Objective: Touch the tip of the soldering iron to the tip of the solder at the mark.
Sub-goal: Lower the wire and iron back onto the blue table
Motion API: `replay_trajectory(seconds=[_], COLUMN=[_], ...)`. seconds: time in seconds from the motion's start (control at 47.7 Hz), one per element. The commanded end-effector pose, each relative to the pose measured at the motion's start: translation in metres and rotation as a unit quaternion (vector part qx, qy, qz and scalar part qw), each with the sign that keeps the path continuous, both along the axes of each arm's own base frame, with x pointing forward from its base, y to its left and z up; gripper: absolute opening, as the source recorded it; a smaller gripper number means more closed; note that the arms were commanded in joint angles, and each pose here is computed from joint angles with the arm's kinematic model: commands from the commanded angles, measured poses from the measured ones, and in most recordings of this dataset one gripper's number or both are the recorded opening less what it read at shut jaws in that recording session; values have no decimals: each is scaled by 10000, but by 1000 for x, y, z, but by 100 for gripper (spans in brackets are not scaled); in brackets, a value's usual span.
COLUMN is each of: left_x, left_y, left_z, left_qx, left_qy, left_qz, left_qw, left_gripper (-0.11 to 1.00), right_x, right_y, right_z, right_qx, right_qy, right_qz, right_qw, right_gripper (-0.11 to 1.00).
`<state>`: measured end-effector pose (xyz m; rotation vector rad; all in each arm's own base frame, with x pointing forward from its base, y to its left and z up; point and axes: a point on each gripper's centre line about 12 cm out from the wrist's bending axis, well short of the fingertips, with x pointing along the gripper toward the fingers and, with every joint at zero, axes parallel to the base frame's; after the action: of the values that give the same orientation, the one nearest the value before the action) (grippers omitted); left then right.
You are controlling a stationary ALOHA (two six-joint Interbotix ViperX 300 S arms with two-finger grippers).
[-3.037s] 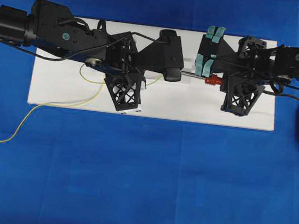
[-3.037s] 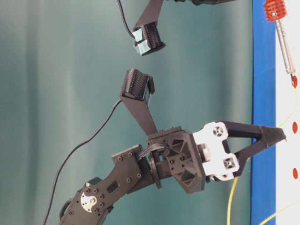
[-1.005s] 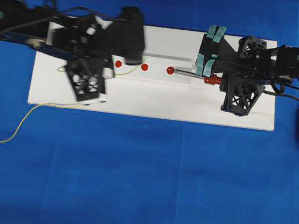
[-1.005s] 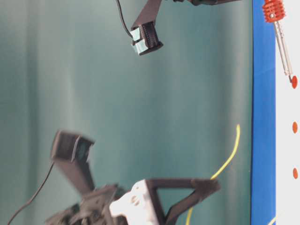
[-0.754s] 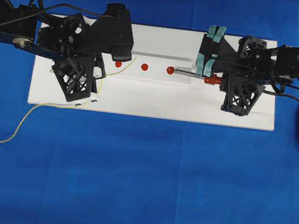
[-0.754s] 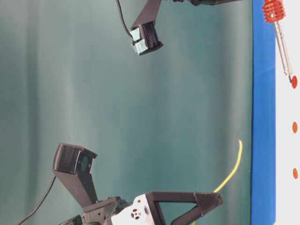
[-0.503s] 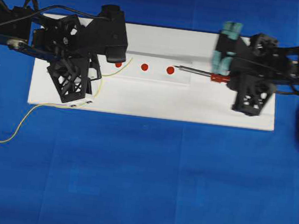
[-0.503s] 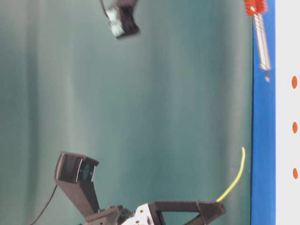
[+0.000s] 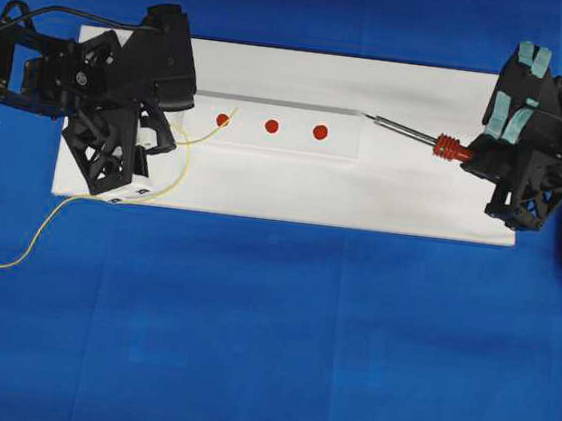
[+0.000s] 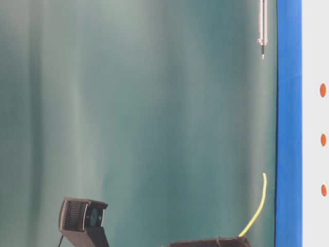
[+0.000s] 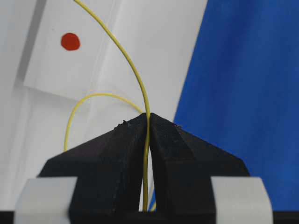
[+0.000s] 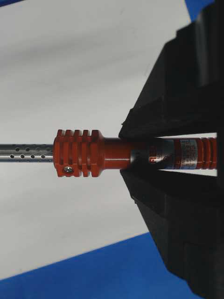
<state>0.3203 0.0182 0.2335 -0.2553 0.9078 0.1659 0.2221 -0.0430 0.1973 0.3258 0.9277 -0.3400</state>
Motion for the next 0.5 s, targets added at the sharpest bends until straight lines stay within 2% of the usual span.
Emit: replay_trajectory(seconds=[0.0, 0.105, 0.209, 0.377, 0.482], left_x=[2, 2, 0, -7, -17], left_y=[-10, -30, -58, -99, -124], left_z=[9, 8, 8, 4, -11], left_qx=[-10, -84, -229, -485, -622], left_qy=[-215, -231, -384, -736, -831], left_qz=[-124, -347, -632, -1074, -1397], left_qw=[9997, 9991, 9970, 9903, 9847], left_gripper=[1, 1, 1, 1, 1], right_x=[6, 12, 19, 31, 39], right_y=[1, 13, 34, 72, 95], right_z=[9, 17, 25, 30, 27], right_qx=[19, 105, 161, 328, 424], right_qy=[-238, -392, -594, -1060, -1235], right_qz=[-4, 162, 550, 1189, 1572], right_qw=[9997, 9990, 9966, 9867, 9789], right_gripper=[6, 6, 6, 6, 6])
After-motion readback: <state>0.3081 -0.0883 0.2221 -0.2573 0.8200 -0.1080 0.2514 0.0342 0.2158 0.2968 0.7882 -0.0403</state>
